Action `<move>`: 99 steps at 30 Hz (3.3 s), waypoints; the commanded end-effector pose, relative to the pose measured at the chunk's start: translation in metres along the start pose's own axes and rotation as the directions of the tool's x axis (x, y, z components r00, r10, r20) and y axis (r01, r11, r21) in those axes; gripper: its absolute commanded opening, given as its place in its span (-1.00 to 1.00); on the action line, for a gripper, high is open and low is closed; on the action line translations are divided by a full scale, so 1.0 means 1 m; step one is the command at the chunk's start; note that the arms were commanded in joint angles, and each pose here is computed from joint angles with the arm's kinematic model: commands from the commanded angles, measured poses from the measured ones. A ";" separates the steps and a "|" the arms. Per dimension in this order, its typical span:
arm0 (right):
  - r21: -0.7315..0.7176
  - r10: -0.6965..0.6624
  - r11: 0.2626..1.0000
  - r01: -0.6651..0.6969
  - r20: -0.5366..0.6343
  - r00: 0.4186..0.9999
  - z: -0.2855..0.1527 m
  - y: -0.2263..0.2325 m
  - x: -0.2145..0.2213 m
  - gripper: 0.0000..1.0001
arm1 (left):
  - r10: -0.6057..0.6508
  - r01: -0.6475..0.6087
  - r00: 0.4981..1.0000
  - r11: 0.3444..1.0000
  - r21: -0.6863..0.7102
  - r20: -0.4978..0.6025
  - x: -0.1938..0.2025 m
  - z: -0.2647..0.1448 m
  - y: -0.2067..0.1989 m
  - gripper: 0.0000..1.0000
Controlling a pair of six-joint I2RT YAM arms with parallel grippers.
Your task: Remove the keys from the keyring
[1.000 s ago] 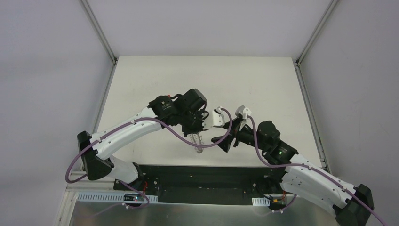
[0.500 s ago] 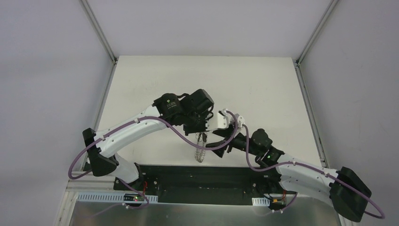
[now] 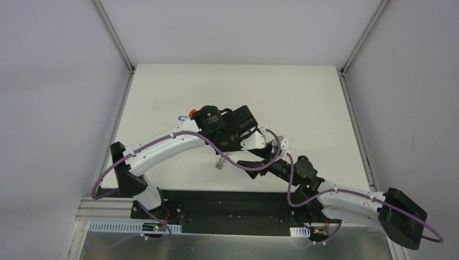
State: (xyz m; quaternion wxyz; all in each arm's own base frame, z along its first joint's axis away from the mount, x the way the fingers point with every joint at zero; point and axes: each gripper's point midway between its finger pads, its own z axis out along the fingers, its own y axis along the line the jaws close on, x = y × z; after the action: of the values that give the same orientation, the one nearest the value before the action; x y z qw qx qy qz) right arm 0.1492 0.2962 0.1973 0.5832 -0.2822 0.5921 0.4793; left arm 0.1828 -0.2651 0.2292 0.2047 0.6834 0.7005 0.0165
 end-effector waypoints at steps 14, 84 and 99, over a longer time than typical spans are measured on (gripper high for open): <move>0.312 -0.048 0.950 -0.007 0.167 0.985 -0.056 -0.048 -0.035 0.38 | 0.174 -0.330 0.851 0.912 -0.245 -0.496 0.070 -0.007 0.048 -1.00; 0.034 -0.201 0.979 0.199 0.249 0.947 0.038 0.001 -0.097 -0.56 | 0.085 -0.072 0.994 0.982 -0.176 0.067 -0.030 -0.075 0.029 -1.00; -0.009 -0.177 0.983 0.186 0.257 0.950 0.005 0.012 -0.089 0.22 | 0.083 -0.067 0.994 0.976 -0.205 0.068 -0.026 -0.069 0.031 -1.00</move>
State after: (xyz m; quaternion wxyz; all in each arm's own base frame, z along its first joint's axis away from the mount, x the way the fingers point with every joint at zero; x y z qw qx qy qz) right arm 0.1605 0.3007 0.2698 0.6651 -0.3018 0.5036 0.4614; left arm 0.1924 -0.2723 0.2987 0.2742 0.6949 0.6602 0.0779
